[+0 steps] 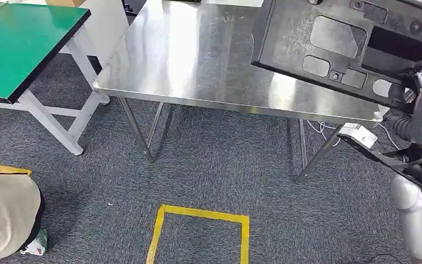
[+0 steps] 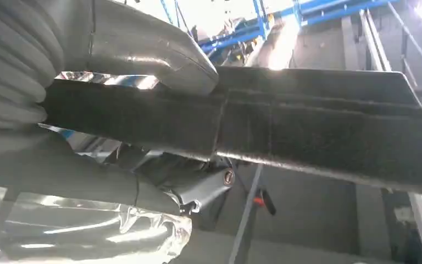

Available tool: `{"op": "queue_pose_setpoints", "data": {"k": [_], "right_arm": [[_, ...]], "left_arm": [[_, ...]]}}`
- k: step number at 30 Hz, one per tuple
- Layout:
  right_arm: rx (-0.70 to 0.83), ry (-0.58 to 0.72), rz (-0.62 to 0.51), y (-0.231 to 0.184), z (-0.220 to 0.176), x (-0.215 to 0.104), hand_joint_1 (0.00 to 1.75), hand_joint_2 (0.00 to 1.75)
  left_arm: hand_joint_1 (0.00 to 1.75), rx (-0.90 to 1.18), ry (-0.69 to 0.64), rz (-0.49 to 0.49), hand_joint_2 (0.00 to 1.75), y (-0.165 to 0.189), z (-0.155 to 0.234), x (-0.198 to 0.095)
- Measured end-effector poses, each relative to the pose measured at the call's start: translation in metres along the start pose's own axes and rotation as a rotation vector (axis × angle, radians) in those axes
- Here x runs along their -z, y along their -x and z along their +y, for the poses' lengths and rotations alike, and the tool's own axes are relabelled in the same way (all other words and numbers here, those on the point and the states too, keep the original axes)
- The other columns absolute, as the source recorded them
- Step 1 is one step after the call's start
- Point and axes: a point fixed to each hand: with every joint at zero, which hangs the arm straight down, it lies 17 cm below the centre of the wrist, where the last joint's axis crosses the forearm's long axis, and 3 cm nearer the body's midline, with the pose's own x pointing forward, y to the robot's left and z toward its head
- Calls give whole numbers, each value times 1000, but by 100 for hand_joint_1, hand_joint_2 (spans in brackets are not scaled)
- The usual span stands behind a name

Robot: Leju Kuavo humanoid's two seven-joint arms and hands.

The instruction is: Take the parts from the cabinet and place them on the table.

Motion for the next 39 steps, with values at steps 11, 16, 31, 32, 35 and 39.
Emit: {"op": "queue_pose_setpoints", "data": {"k": [11,16,31,32,35,39], "right_arm": [[-34,-38,23,16,-1,-19,175,175],[-78,-67,44,30,4,-10,175,175],[-128,-108,94,53,27,-14,175,175],[-132,-111,97,53,29,-14,175,175],[-134,-108,106,56,30,-12,175,175],[-137,-106,118,60,31,-9,175,175]], "left_arm": [[0,28,5,-17,175,-1,2,0],[0,19,13,-22,175,-3,-3,-1],[0,24,2,-19,175,-3,-1,0],[0,24,2,-19,175,-3,-1,0],[0,30,6,-20,175,-3,-3,-1],[0,35,5,-23,175,-3,-2,-1]]}}
